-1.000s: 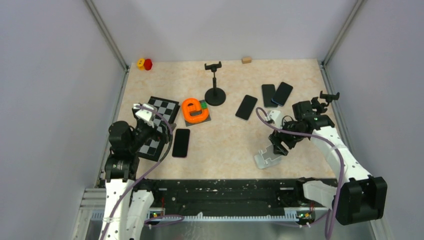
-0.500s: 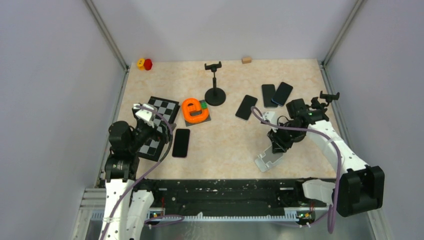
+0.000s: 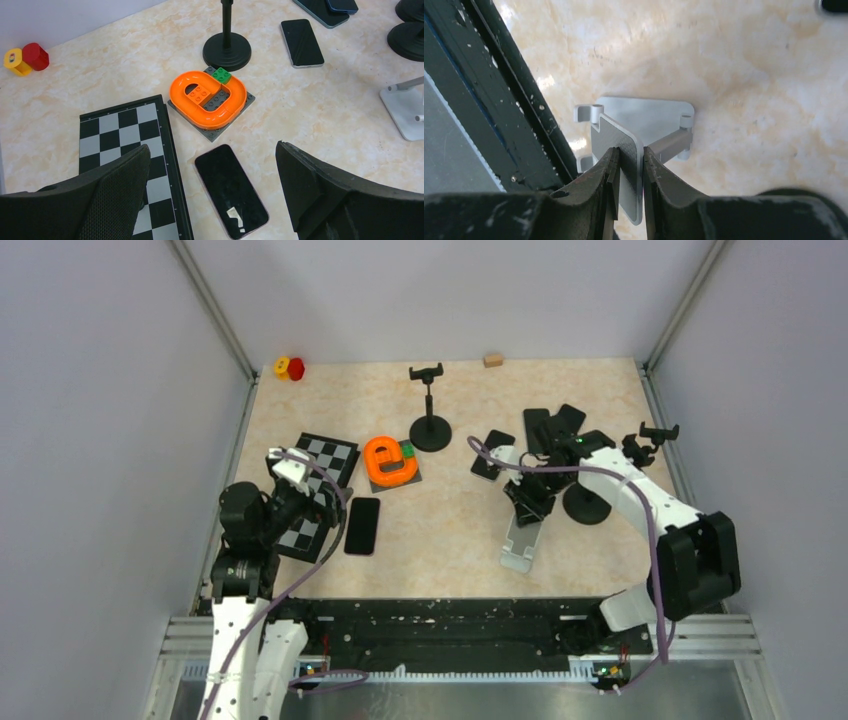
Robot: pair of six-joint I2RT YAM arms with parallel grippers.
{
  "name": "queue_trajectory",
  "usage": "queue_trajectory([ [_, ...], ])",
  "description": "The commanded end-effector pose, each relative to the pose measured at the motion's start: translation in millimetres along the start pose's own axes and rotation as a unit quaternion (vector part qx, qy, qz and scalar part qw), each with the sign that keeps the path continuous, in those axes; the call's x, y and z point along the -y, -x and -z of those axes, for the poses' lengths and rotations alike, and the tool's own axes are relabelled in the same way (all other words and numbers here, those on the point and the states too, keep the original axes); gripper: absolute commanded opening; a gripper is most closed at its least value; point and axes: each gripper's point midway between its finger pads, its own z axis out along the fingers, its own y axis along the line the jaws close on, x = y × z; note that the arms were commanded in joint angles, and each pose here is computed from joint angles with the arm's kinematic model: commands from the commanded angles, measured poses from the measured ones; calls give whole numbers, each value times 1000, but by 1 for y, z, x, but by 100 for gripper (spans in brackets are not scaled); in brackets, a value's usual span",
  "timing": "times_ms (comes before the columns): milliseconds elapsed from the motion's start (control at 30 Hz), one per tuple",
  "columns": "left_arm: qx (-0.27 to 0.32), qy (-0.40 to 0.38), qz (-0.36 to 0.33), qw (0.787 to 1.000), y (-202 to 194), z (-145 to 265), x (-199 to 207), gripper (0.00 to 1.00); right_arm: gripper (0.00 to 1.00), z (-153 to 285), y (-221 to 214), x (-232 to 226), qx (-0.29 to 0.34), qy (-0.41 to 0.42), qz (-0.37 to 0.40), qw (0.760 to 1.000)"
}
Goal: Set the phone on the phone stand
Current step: Adjust the phone stand at the center of the board.
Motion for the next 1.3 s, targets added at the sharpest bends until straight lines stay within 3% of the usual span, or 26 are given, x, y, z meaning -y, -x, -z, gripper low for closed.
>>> queue_trajectory([
  [0, 13, -4, -16, 1000, 5, -5, -2, 99, 0, -4, 66, 5, 53, 1, 64, 997],
  [233, 5, -6, -12, 1000, 1, -8, -4, 99, 0, -42, 117, -16, 13, 71, 150, 986],
  [567, -2, -8, -8, 1000, -5, -10, -4, 99, 0, -82, 141, -44, -41, 130, 227, 964],
  [1267, 1, -12, -7, 1000, -5, -9, -1, 99, 0, -53, 145, -34, 34, 61, 218, 973],
])
